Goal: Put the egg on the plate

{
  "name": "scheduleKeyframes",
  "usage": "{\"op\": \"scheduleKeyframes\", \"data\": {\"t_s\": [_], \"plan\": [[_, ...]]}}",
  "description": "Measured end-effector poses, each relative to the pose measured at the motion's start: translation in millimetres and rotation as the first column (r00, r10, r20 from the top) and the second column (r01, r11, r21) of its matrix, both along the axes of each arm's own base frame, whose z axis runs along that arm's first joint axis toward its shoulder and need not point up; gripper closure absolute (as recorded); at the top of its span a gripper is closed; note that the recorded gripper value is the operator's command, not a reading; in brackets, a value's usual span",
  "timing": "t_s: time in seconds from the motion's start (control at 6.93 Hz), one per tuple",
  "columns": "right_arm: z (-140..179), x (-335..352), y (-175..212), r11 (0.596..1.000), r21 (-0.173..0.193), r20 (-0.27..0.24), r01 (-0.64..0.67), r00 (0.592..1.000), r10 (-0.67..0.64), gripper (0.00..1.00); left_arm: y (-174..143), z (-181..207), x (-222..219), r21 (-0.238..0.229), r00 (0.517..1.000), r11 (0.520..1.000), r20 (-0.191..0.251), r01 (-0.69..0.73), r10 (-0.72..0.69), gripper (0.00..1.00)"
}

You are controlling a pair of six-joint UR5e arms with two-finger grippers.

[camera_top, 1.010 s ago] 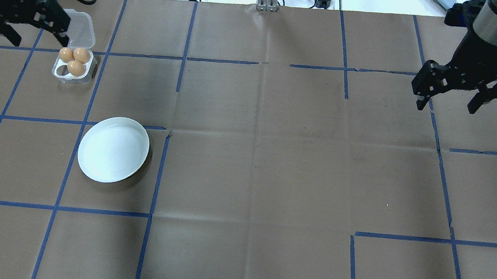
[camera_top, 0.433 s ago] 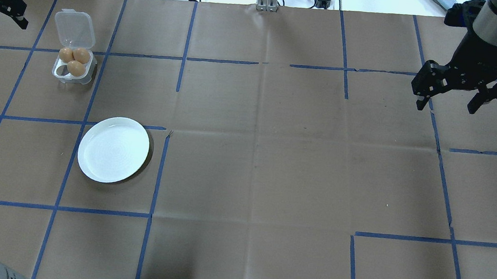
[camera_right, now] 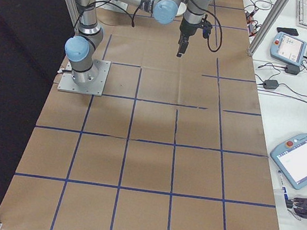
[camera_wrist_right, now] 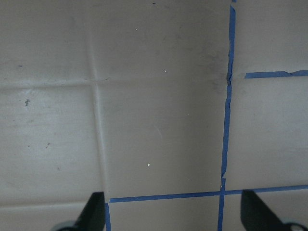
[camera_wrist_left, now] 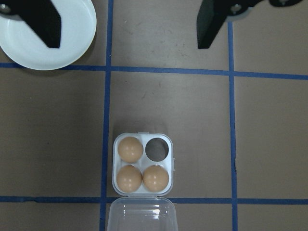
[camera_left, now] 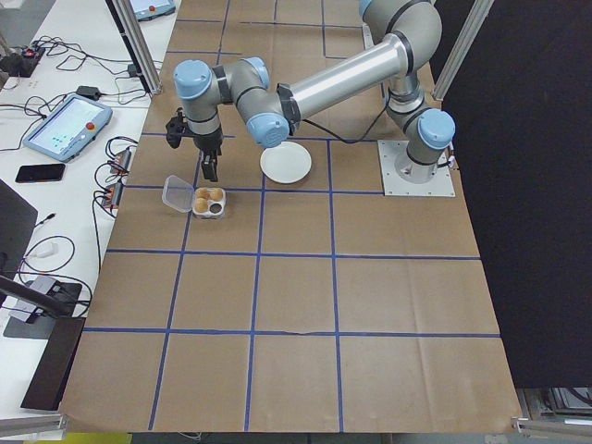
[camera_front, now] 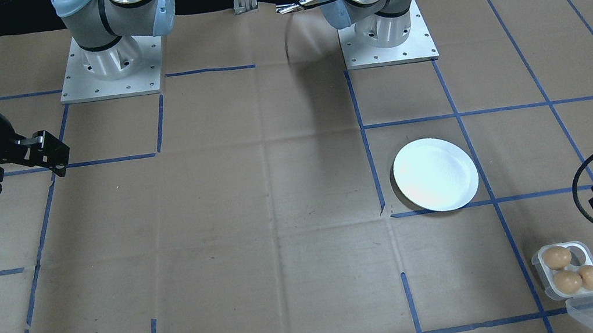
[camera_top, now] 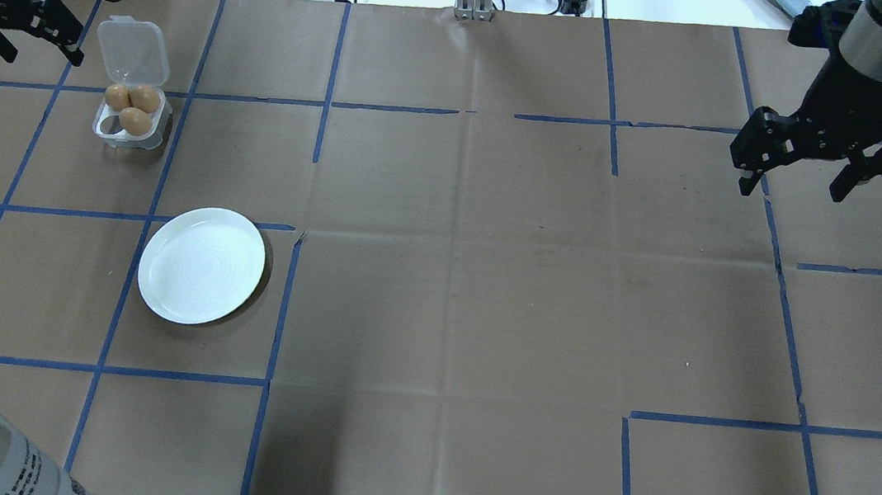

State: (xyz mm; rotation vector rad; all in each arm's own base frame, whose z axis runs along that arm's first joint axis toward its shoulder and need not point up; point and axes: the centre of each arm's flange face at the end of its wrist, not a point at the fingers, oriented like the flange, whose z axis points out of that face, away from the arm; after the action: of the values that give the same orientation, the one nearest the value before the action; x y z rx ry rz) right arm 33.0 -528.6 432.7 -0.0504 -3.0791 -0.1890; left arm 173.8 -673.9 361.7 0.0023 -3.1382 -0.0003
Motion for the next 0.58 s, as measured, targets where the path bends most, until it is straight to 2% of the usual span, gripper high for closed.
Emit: {"op": "scheduleKeyframes", "data": {"t_s": [0.29, 0.58], "plan": [[0.0, 0.0, 0.0, 1.000, 0.000, 0.000, 0.000, 1.000, 0.000, 0.00, -16.8, -46.4, -13.4, 0.037, 1.000, 0.999, -0.016, 0.012, -0.011, 0.01], [-0.1, 0.0, 0.1, 1.000, 0.001, 0.000, 0.000, 1.000, 0.000, 0.00, -30.2, -92.7, -14.4, 0.007, 1.000, 1.000, 0.001, 0.021, -0.021, 0.01]]}}
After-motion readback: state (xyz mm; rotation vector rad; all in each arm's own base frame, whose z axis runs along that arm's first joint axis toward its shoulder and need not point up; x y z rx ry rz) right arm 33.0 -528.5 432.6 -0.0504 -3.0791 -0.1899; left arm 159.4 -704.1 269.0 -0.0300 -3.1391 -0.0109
